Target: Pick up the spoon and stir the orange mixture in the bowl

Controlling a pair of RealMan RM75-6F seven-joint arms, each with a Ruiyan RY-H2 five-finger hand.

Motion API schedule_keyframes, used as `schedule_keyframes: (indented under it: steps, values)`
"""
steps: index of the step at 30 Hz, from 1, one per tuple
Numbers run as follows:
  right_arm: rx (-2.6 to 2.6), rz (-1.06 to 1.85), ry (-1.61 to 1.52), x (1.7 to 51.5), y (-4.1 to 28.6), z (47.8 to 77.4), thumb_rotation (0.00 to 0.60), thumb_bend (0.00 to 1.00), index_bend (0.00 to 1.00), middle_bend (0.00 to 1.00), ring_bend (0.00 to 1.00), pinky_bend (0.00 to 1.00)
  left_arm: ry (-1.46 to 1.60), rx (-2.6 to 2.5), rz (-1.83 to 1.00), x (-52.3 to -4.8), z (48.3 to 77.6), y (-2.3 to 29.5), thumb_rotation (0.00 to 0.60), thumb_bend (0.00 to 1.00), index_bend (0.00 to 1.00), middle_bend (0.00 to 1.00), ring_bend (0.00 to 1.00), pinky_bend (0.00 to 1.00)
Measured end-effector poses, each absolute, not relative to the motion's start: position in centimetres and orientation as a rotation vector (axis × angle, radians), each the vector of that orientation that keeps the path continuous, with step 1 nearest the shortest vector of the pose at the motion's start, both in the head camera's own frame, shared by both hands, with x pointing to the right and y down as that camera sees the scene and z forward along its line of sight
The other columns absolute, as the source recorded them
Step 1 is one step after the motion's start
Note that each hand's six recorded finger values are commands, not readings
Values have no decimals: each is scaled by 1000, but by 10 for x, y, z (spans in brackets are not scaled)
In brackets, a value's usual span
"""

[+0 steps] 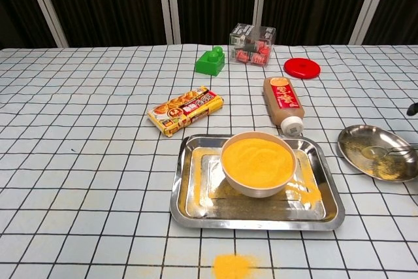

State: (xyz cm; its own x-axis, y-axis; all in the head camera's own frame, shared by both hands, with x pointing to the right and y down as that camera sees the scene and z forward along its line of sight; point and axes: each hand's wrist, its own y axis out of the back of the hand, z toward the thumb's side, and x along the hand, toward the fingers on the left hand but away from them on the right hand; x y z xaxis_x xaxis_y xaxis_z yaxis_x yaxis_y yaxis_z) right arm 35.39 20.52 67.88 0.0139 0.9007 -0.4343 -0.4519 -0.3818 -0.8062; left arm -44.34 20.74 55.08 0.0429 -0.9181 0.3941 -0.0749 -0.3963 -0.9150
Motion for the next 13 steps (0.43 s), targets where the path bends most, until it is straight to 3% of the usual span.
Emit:
schedule_keyframes:
  steps: [4,9,13]
  values:
    - [-1201,1571,-589,362,200,658,600,459,185,187,41,0,1010,-1563,-1454,-447,552,208,600,0,0,0,0,0]
    - [-1204,1539,-670,388,198,618,600,458,27,29,0,0,990,-1532,-1488,-456,556,210,600,0,0,0,0,0]
    - [-1238,1531,-721,410,203,588,600,458,0,0,0,0,978,-1506,-1511,-462,558,211,600,0,0,0,0,0]
